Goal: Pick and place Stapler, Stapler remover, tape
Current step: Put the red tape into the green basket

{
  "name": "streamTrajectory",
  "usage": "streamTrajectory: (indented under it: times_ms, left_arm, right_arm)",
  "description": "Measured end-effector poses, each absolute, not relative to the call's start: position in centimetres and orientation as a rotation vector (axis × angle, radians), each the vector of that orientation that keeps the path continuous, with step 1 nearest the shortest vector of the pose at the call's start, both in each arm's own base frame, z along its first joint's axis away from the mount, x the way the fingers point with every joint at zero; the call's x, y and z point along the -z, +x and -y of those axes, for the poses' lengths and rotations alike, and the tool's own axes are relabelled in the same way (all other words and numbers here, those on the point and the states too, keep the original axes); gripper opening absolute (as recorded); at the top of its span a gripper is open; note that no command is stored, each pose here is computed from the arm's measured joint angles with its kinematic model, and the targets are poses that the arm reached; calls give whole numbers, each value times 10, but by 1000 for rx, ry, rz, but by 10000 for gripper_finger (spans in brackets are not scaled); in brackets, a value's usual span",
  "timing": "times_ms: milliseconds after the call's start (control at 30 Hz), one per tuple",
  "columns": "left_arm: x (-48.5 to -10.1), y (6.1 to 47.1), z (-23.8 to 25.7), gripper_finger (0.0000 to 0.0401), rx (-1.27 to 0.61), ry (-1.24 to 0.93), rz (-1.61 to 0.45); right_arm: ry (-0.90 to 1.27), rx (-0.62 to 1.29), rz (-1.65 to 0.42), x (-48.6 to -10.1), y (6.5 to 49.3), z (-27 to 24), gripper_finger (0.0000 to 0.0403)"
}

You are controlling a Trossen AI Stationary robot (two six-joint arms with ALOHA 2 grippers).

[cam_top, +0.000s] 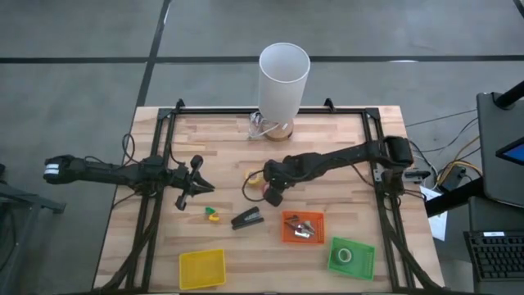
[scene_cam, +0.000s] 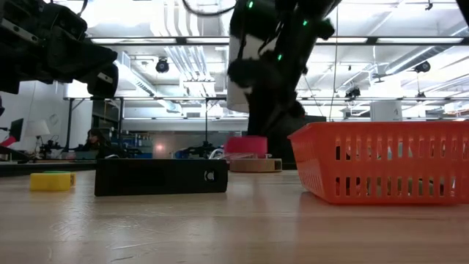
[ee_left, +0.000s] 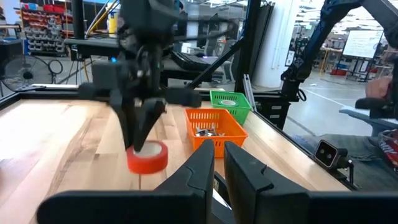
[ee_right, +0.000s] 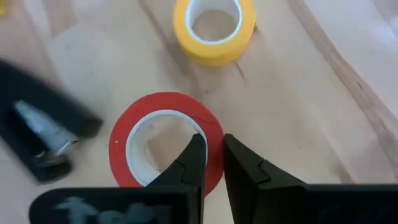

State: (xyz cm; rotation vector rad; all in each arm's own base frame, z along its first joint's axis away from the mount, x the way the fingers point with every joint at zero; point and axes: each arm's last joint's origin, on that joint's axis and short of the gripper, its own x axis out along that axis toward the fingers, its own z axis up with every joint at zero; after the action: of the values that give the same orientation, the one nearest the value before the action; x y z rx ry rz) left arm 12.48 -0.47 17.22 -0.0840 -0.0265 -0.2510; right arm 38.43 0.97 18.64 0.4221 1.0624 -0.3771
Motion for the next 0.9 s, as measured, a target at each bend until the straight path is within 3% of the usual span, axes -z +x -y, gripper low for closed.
streamTrajectory:
  times_ms: [467,900]
  left_arm:
    - [-172,125,5,39,251,-84,26]
    - [-172,125,5,39,251,-84,27]
  right_arm:
    - [423,372,-1055,-267,303,-100,33]
    - [531,530,-1107,-274,199,-197,34]
